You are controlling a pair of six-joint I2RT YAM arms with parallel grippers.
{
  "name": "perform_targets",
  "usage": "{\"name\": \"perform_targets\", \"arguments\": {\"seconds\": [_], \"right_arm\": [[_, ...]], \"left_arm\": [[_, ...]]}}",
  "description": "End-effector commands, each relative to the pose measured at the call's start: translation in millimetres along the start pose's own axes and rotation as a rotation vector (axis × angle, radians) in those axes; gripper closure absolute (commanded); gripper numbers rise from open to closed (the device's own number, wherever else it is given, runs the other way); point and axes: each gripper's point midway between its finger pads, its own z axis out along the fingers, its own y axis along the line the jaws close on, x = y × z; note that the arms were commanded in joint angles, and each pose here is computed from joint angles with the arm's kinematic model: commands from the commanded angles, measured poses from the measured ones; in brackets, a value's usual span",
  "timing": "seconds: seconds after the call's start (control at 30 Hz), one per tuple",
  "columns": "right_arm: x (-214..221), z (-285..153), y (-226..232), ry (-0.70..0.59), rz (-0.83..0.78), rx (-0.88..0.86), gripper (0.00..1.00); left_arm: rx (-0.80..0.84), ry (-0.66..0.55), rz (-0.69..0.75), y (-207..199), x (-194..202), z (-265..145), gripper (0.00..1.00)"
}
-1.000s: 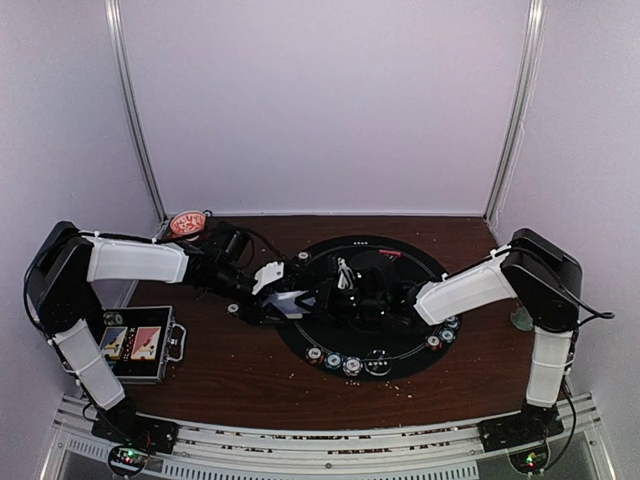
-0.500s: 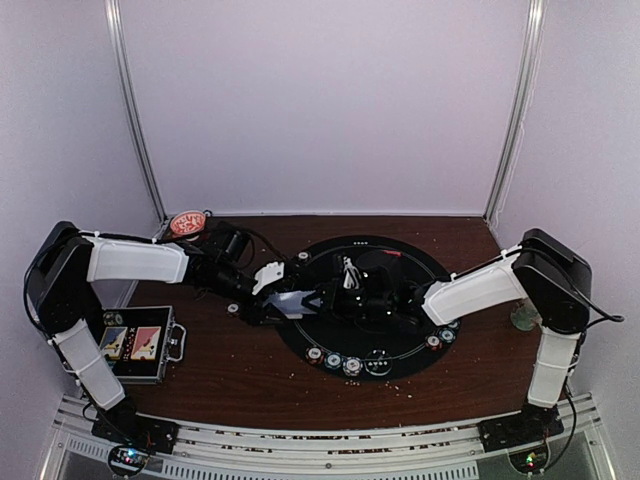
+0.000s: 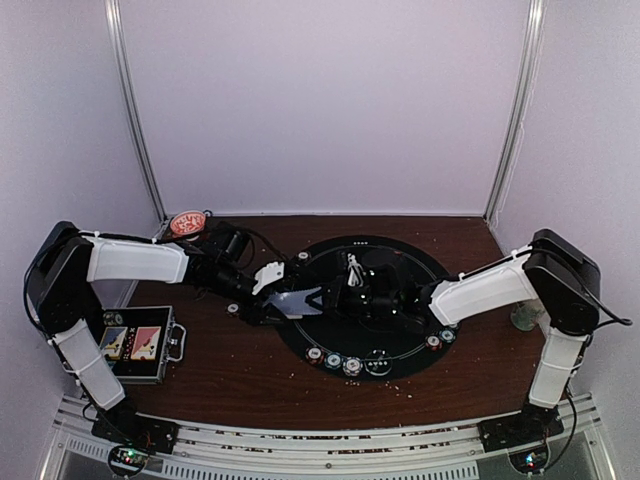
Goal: Distribute texas hold em gaming equipment
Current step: Pick up the poker card from the face-down deck piles, then distribute the poker card in the small blind area.
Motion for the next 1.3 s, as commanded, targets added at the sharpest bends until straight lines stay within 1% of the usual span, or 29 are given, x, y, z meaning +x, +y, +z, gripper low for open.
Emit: {"name": "perform_targets", "arguments": {"seconds": [0.0,0.3,0.5,0.6,0.7,0.83,1.1,1.27], "right_arm": [[-10,-17,6,-0.033,0.002,-0.017,1.00],[-51,-62,-9,-0.147,0.022,0.003,1.00],[-68,-89,-36,-0.201,0.007,0.098,1.00],[-68,-91,-50,-0.195,-0.010,0.150,1.00],[-61,-78,-60,-0.150,-0.008,0.160,1.00],[-48,-48,-66,-0.082,0.005,0.139,1.00],[-27,12,-56,0.026,0.019,0.052,1.00],[-21,37,-46,0.054,0.034,0.002,1.00]], "left_arm": [[-0.023,-0.030,0.029,5,-10,-6,0.41],[-0.046,-0.028,0.029,9,-10,-10,0.41],[-0.057,-0.023,0.020,13,-7,-10,0.41],[-0.064,-0.022,0.017,15,-8,-10,0.41],[-0.076,-0.020,0.012,19,-7,-12,0.41],[-0.092,-0.020,0.000,23,-7,-15,0.41],[-0.100,-0.032,-0.003,25,-8,-20,0.41],[-0.096,-0.032,-0.003,24,-8,-20,0.41]]}}
